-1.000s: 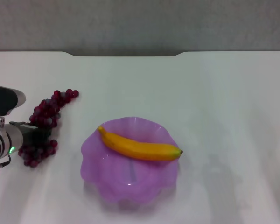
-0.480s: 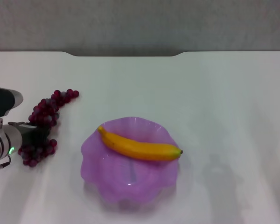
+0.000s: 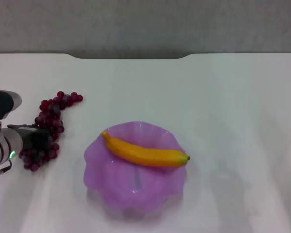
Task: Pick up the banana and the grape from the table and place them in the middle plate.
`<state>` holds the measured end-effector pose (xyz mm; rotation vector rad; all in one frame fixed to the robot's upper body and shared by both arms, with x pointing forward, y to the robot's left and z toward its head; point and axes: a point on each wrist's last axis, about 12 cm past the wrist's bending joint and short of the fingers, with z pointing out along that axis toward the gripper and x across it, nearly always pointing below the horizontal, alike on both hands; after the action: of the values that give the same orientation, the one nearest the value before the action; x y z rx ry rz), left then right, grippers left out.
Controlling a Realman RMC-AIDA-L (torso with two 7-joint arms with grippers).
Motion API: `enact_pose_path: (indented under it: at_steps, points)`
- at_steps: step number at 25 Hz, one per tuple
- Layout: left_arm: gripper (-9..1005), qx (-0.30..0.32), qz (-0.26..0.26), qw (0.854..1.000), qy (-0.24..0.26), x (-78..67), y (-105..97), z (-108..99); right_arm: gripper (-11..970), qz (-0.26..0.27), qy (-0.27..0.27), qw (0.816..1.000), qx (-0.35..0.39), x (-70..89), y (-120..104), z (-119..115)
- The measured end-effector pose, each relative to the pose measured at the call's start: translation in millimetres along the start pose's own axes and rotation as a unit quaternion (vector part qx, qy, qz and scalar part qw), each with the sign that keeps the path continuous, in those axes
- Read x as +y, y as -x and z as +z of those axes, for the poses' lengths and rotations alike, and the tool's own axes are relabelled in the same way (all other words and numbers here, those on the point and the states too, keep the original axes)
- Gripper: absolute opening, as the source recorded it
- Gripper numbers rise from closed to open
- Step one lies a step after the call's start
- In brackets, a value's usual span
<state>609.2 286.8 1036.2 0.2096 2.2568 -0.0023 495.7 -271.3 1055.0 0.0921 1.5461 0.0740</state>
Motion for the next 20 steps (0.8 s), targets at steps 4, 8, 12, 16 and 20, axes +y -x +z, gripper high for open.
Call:
enact_pose_path:
  at_steps: [4, 8, 12, 16, 20]
  points:
    - [215, 0.000, -0.001, 1.000, 0.002, 1.1, -1.5, -0.4, -1, 0.004, -0.001, 1.000, 0.001, -1.3, -0.6, 0.4]
    - [211, -0.001, -0.002, 1.000, 0.004, 1.5, -1.9, -0.4, -1, 0.004, -0.001, 1.000, 0.001, -1.4, -0.5, 0.4]
    - [208, -0.004, -0.004, 1.000, 0.005, 1.6, -2.2, -0.6, -1, 0.002, -0.001, 1.000, 0.001, -1.8, -1.1, 0.6]
    - [207, -0.010, -0.010, 1.000, 0.001, -2.9, -2.5, -0.3, -1, 0.002, -0.001, 1.000, 0.001, -1.1, -1.7, 0.4]
    - [205, -0.021, -0.010, 1.000, 0.001, -6.0, -1.1, -0.1, -1, 0.002, -0.001, 1.000, 0.002, -1.3, -1.9, 0.3]
